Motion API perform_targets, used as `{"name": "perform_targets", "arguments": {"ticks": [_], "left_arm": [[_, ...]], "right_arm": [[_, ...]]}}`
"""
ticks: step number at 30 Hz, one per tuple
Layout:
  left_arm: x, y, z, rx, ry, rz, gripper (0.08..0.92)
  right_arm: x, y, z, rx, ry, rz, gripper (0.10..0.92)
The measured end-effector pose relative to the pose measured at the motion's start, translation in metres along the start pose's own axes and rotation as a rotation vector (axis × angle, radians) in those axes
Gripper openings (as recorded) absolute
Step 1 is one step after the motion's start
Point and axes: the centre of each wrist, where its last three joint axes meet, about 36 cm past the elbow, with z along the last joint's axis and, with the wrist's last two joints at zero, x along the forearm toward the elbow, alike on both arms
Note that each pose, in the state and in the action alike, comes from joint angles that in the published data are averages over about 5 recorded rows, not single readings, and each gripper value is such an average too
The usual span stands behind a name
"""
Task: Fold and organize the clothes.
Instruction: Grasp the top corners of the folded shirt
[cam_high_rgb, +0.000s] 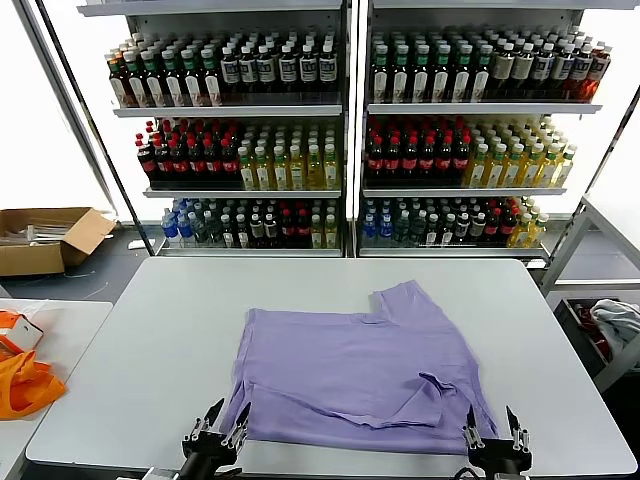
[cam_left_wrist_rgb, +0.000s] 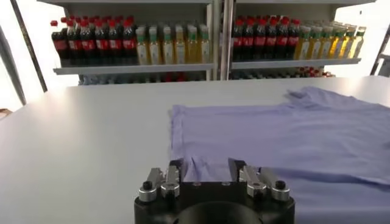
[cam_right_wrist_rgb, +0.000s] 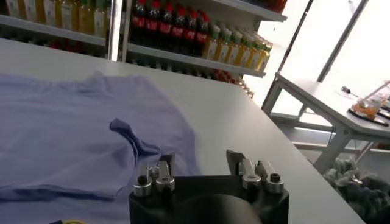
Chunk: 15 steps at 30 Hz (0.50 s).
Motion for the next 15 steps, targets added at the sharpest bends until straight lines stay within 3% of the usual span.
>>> {"name": "perform_targets", "arguments": {"ticks": [7,15], "left_arm": [[-0.008,0.003,-0.005,0.004,-0.016,-0.004,0.799],[-0.021,0.006,-0.009,0.004,-0.022,0.001,0.822]], "right_arm": [[-0.019,0.014,0.002,0.014,0.011,-0.005,0.822],[-0.042,0.033,-0.001,0.012,0.027,-0.013,0.823]]}}
